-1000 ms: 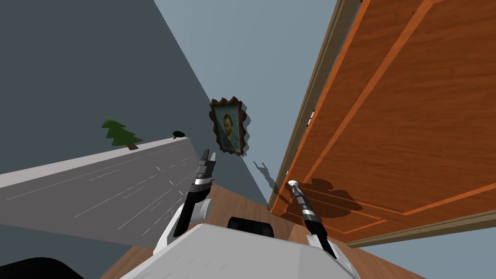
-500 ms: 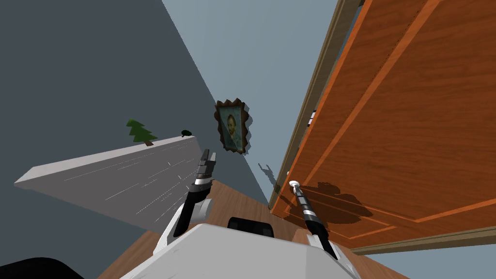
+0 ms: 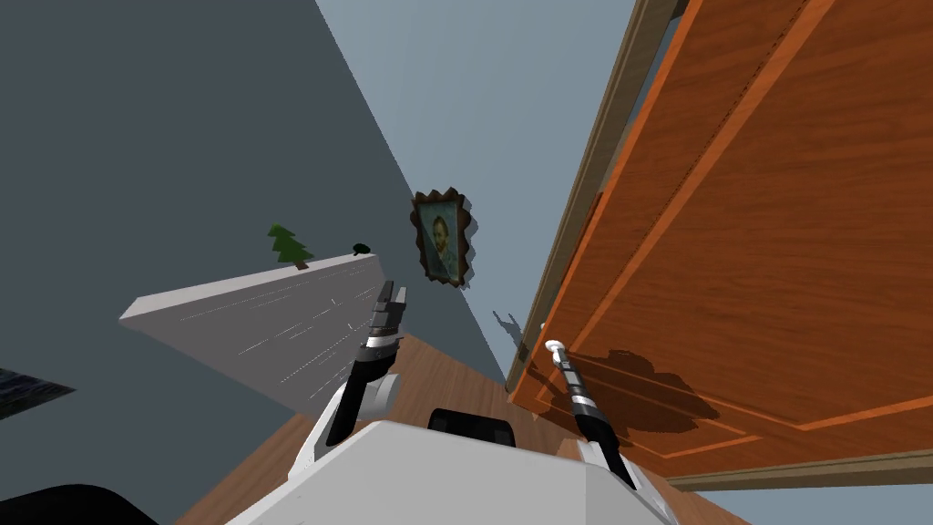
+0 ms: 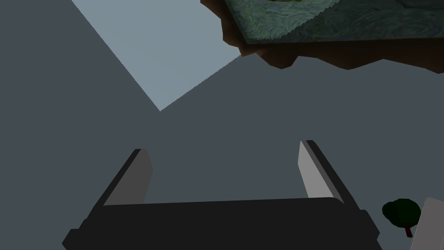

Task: Pull the door open

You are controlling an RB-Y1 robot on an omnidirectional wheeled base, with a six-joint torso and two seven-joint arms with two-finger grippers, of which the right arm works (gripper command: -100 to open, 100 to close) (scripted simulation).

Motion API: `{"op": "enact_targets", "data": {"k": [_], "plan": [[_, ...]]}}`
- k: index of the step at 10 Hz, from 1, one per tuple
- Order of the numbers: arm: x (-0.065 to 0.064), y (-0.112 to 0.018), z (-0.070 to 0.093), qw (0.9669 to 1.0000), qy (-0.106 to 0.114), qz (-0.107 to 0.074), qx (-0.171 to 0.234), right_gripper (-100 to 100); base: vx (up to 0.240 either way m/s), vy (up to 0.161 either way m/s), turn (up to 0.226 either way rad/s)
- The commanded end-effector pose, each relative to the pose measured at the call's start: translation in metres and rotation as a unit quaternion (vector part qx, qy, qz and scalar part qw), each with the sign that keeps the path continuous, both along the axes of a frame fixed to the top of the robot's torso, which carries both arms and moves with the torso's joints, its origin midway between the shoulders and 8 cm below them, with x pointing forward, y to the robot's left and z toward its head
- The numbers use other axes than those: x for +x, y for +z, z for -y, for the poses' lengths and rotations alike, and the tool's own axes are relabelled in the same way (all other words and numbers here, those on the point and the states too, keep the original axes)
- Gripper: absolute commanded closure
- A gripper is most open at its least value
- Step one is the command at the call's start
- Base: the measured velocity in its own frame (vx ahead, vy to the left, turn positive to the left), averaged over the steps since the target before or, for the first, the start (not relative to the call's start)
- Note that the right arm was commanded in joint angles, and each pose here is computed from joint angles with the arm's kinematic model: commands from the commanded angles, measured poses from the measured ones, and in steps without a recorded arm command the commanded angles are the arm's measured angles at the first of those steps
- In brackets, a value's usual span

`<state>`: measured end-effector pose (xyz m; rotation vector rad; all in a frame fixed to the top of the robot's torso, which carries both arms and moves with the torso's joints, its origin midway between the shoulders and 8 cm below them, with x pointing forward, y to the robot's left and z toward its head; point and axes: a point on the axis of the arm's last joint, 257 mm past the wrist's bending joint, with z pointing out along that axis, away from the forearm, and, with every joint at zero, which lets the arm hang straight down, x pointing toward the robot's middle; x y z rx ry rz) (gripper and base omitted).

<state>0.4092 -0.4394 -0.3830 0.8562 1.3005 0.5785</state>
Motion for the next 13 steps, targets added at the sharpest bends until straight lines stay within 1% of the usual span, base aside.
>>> {"op": "enact_targets", "data": {"k": [1,2,3,4,5,6,7,9,10,11,12,13], "plan": [[-0.001,0.000,0.003,0.9995,-0.006,0.008,0.030,100,-0.050,-0.020,0.103],[-0.002,0.000,0.007,0.9988,-0.012,0.012,0.047,100,-0.078,-0.040,0.165],[-0.002,0.000,0.007,0.9983,-0.011,0.014,0.055,100,-0.059,-0.028,0.071],[-0.004,0.001,0.011,0.9967,-0.017,0.020,0.076,100,-0.062,-0.007,0.125],[-0.004,0.001,0.011,0.9964,-0.017,0.021,0.080,100,-0.051,-0.020,0.048],[-0.005,0.001,0.014,0.9940,-0.023,0.028,0.103,100,-0.060,-0.030,0.103],[-0.005,0.001,0.014,0.9939,-0.023,0.029,0.104,100,-0.045,-0.022,0.065],[-0.007,0.002,0.022,0.9880,-0.034,0.042,0.144,100,-0.068,-0.026,0.139],[-0.007,0.002,0.022,0.9867,-0.034,0.044,0.153,100,-0.066,-0.023,0.075],[-0.009,0.002,0.026,0.9827,-0.040,0.051,0.174,100,-0.066,-0.015,0.122],[-0.009,0.002,0.026,0.9820,-0.039,0.052,0.177,100,-0.051,-0.017,0.060],[-0.010,0.002,0.030,0.9769,-0.045,0.060,0.200,100,-0.056,-0.016,0.104]]}}
